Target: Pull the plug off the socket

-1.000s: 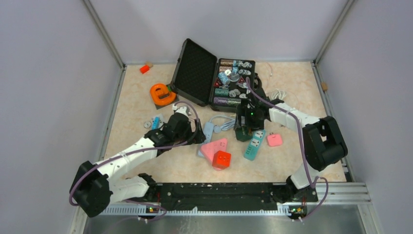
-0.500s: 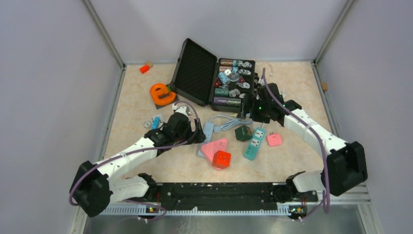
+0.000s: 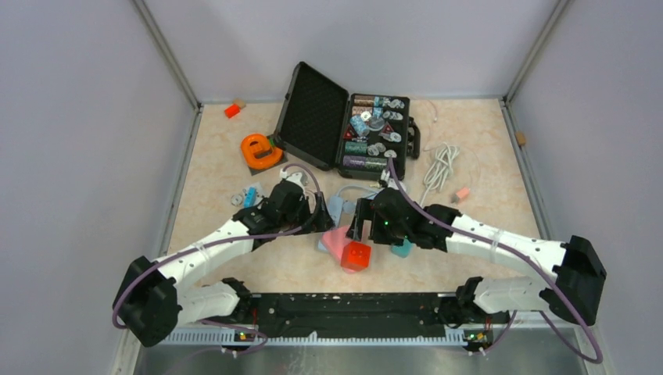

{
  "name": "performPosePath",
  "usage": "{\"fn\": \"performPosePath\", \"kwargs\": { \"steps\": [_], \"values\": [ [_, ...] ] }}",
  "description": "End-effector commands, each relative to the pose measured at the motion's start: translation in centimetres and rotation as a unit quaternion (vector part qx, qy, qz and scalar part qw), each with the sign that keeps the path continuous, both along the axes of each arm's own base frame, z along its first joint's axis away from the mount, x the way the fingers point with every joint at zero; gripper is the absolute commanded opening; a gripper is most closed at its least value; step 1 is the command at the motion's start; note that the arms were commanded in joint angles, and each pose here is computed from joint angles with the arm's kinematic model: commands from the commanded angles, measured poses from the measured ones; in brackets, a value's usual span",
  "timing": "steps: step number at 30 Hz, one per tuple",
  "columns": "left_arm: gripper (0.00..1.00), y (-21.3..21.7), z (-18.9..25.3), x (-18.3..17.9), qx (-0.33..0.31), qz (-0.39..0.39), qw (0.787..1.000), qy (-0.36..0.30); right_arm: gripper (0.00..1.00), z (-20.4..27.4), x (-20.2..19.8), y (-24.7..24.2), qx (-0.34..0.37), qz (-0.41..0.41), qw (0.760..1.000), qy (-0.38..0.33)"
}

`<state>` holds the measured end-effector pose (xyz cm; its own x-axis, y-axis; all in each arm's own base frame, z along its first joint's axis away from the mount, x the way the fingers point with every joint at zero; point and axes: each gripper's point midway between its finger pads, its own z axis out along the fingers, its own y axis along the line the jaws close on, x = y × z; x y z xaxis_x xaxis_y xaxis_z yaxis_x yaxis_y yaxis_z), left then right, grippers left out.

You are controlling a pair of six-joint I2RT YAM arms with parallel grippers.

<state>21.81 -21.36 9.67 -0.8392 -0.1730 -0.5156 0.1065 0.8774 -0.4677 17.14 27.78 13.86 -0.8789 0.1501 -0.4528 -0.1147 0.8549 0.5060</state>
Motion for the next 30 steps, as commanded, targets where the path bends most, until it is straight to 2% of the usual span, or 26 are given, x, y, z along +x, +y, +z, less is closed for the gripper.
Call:
{"fn": "performPosePath", "kwargs": {
  "steps": [1,9,16,22,26,30],
  "values": [
    [0.99,-1.7,-0.4,-0.8,-0.043,-0.027,0.999,0.019,0.94,-1.3,-0.8,-0.1,-0.008,-0.058,0.998,0.004],
    [0.99,-1.7,-1.3,-0.9,-0.024,-0.043,0.998,0.027,0.94,-3.9,-2.3,2.1,0.030,-0.051,0.997,0.054],
    [0.99,-1.9,-3.4,-1.6,-0.031,-0.045,0.997,0.053,0.77,-5.4,-3.1,2.8,0.020,-0.045,0.995,0.088],
    [0.98,-2.4,-4.2,-2.1,-0.046,-0.051,0.995,0.068,0.59,-5.0,-2.7,3.6,0.023,-0.026,0.997,0.075],
    [0.95,-2.9,-4.5,-2.4,-0.056,-0.060,0.994,0.077,0.53,-4.6,-2.0,3.6,0.018,-0.015,0.999,0.047],
    [0.90,-3.1,-5.0,-2.8,-0.063,-0.064,0.992,0.087,0.52,-4.0,-1.3,3.8,0.016,-0.009,1.000,0.024]
  ]
}}
